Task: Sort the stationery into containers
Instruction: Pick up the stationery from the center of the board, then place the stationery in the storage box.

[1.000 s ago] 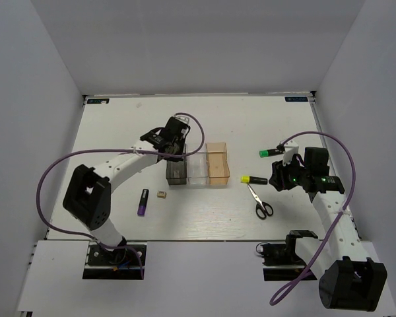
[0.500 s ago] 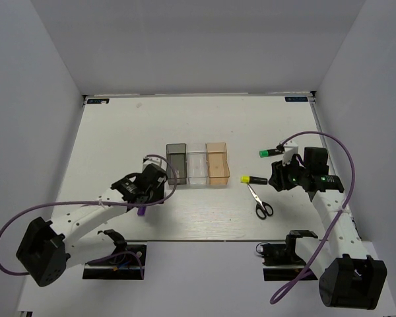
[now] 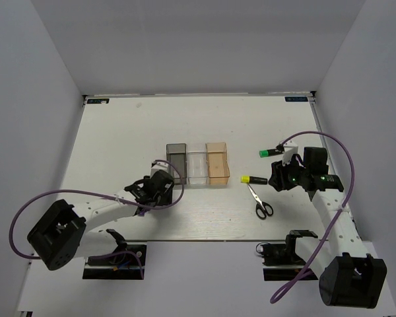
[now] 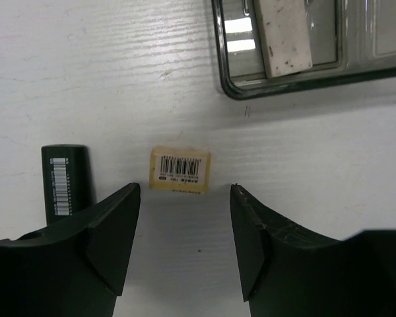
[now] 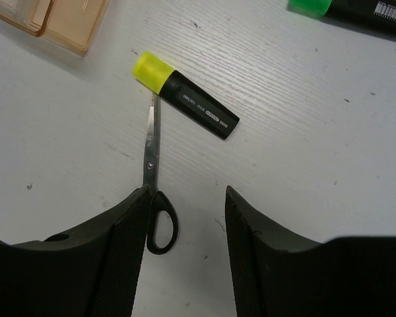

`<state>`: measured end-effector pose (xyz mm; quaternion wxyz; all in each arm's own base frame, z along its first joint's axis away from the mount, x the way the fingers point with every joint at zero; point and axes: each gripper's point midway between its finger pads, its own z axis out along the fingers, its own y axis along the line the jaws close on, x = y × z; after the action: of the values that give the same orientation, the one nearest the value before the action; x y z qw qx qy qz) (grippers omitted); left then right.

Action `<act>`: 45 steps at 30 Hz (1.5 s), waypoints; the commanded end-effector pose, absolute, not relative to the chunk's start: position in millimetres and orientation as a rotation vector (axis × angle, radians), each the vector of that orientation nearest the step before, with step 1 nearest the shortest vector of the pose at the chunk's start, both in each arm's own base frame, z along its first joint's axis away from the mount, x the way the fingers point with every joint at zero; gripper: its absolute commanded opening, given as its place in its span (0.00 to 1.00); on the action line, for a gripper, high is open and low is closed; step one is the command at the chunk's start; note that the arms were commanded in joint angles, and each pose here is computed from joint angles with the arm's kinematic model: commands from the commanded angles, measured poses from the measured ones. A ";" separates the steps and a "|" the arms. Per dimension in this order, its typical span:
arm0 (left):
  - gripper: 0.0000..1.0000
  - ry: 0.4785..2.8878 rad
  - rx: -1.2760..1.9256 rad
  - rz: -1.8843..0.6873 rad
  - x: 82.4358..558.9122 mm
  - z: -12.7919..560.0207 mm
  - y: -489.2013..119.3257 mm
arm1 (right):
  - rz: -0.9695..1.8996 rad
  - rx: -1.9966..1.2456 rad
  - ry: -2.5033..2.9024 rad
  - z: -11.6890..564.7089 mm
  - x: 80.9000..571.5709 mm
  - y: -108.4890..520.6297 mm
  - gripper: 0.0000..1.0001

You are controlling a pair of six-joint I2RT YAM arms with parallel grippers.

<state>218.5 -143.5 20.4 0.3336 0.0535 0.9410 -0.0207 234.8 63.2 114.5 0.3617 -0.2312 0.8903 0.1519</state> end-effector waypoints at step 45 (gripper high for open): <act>0.57 2.383 0.208 -0.058 338.6 118.9 -214.2 | 0.271 -0.562 2.270 124.6 255.8 48.1 0.90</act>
<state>323.7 -207.3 90.7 0.3356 0.0889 0.9378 -0.0049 236.6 56.7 109.5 0.3536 -0.2235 0.8981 0.1358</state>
